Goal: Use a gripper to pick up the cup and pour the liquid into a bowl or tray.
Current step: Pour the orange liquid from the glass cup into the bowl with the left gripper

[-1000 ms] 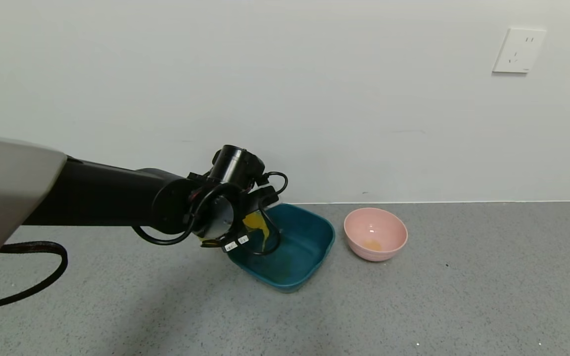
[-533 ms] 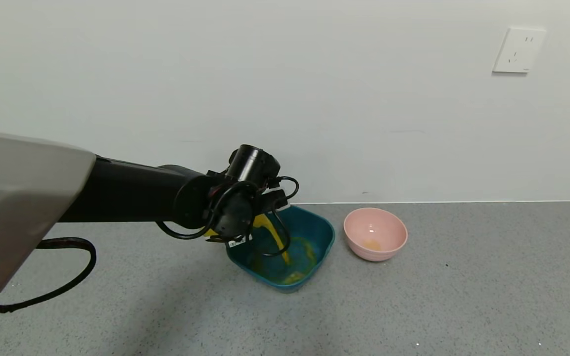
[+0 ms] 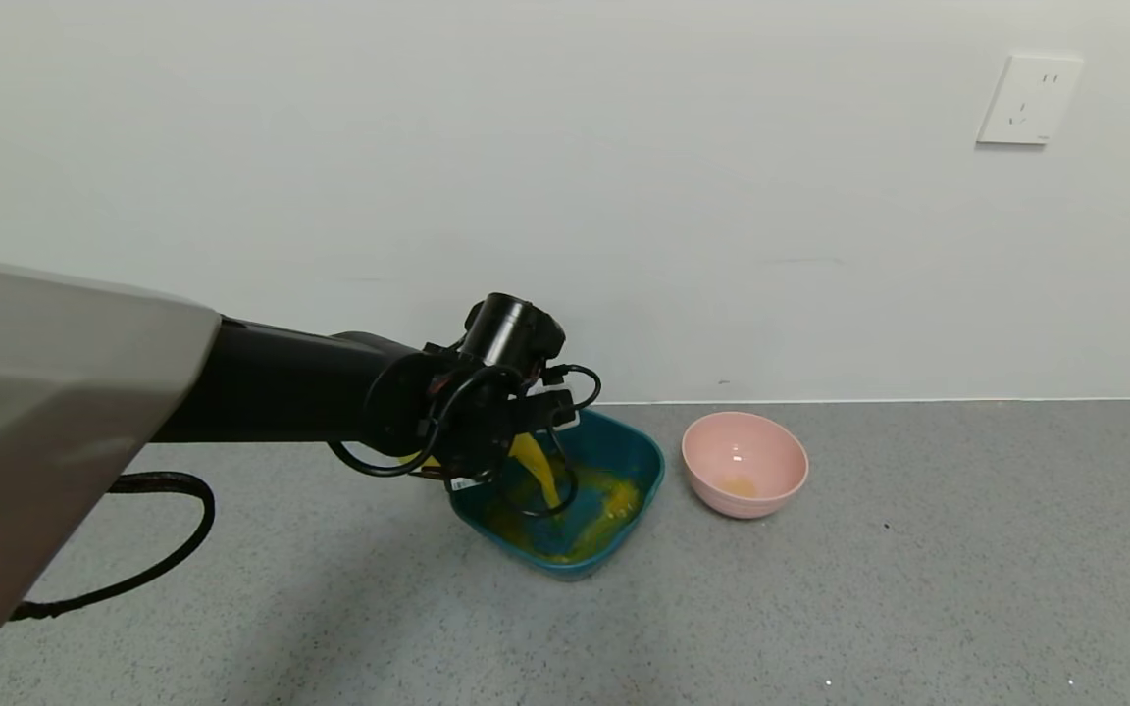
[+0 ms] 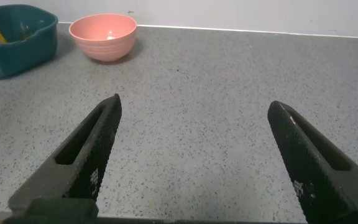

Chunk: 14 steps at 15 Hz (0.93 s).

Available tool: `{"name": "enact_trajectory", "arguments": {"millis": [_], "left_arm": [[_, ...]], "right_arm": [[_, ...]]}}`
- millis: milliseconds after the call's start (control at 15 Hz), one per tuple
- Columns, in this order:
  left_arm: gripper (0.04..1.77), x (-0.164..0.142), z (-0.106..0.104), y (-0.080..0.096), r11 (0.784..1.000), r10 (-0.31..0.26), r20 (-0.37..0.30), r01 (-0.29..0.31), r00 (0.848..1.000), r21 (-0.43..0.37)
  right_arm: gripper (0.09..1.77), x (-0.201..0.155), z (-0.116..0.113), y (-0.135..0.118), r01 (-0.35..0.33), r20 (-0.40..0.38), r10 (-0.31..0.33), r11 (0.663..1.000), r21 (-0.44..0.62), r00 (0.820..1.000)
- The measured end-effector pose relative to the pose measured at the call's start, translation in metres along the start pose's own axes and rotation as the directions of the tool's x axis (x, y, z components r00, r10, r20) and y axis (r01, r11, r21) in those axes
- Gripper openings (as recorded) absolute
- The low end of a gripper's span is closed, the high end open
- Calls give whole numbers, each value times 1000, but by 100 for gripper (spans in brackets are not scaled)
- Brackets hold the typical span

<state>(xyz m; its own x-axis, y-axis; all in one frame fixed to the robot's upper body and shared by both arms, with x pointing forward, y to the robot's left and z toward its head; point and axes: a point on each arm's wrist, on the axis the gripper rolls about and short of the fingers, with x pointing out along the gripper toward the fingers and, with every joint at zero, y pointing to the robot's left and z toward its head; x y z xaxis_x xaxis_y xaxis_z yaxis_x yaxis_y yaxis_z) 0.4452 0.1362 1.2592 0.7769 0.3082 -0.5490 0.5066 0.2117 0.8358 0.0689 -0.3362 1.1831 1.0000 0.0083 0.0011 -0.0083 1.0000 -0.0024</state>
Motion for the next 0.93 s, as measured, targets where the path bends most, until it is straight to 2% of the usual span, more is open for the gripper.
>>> {"name": "enact_trajectory", "arguments": {"millis": [467, 933], "left_arm": [[132, -1, -1, 1, 991, 48, -62, -40, 997, 130], [132, -8, 1, -1, 956, 94, -103, -60, 990, 287]], "right_arm": [[171, 0, 0, 0, 0, 0, 0, 1000, 0, 1000], [171, 0, 0, 0, 0, 0, 0, 1000, 0, 1000]]}}
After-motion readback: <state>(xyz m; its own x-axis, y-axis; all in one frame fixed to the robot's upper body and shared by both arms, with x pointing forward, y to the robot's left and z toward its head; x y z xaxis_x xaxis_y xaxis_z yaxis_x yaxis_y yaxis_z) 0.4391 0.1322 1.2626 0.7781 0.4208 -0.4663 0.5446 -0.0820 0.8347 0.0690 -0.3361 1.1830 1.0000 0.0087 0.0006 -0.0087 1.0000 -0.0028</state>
